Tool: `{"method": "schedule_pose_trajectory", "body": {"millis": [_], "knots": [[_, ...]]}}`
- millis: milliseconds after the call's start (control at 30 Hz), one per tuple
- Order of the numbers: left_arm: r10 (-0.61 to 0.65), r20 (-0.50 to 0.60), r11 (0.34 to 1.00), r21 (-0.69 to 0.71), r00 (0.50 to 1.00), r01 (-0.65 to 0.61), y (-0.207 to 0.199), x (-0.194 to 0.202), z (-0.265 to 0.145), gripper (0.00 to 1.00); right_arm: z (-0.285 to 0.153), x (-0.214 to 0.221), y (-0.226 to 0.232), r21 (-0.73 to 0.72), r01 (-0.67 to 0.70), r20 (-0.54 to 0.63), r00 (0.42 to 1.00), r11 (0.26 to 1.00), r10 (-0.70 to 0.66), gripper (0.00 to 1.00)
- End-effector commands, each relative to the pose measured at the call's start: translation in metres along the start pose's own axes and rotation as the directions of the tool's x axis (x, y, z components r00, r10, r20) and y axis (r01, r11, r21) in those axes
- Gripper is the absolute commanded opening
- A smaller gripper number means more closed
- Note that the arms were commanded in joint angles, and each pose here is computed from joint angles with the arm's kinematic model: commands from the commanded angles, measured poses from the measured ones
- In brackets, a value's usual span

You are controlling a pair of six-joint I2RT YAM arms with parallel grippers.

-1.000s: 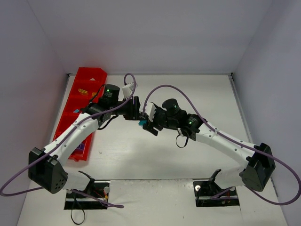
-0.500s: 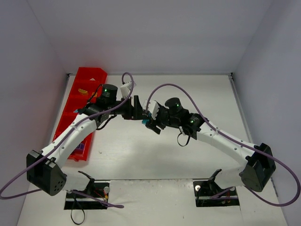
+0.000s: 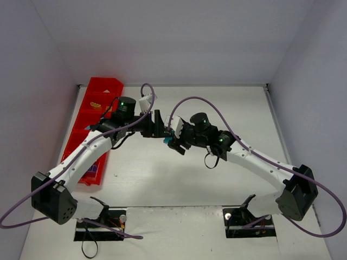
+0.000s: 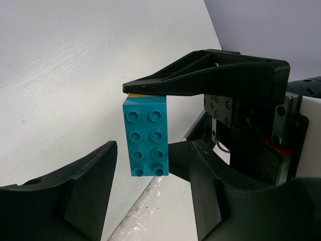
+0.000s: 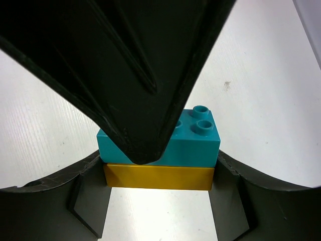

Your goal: Sort the legos into containers by color

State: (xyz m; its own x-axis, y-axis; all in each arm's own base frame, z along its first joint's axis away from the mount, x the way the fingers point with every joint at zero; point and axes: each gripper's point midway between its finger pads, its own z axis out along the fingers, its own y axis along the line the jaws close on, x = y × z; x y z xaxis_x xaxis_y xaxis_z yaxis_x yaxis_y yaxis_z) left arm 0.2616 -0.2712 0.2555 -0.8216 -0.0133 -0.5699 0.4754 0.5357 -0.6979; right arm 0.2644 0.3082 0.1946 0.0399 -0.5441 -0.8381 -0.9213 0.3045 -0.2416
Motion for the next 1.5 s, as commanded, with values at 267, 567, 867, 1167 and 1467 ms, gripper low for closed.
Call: {"method": "schedule_pose_trajectory", "body": {"millis": [267, 567, 867, 1167, 1467], "knots": [[0.075, 0.044, 0.996, 0.037, 0.996, -0.077, -0.007, -0.015, 0.003, 0.46, -0.010, -0.035, -0.009, 0.027, 0.020, 0.112, 0.993, 0.999, -0.023, 0.15], [0.083, 0.041, 0.993, 0.075, 0.996, -0.086, -0.010, -0.013, 0.004, 0.22, -0.010, -0.035, -0.009, 0.030, 0.020, 0.112, 0.993, 0.999, -0.023, 0.15], [0.122, 0.053, 0.989, 0.081, 0.991, -0.126, -0.012, -0.015, -0.003, 0.12, -0.017, -0.026, -0.012, 0.049, 0.004, 0.101, 0.995, 0.999, -0.009, 0.15], [0.118, 0.084, 0.992, 0.026, 0.989, -0.121, 0.006, -0.027, -0.025, 0.12, -0.031, 0.001, -0.011, 0.074, -0.056, 0.063, 0.997, 0.996, 0.052, 0.15], [0.083, 0.125, 0.997, -0.017, 0.989, -0.081, 0.027, -0.041, -0.041, 0.12, -0.033, 0.006, -0.014, 0.081, -0.068, 0.055, 0.996, 0.994, 0.063, 0.15]]}}
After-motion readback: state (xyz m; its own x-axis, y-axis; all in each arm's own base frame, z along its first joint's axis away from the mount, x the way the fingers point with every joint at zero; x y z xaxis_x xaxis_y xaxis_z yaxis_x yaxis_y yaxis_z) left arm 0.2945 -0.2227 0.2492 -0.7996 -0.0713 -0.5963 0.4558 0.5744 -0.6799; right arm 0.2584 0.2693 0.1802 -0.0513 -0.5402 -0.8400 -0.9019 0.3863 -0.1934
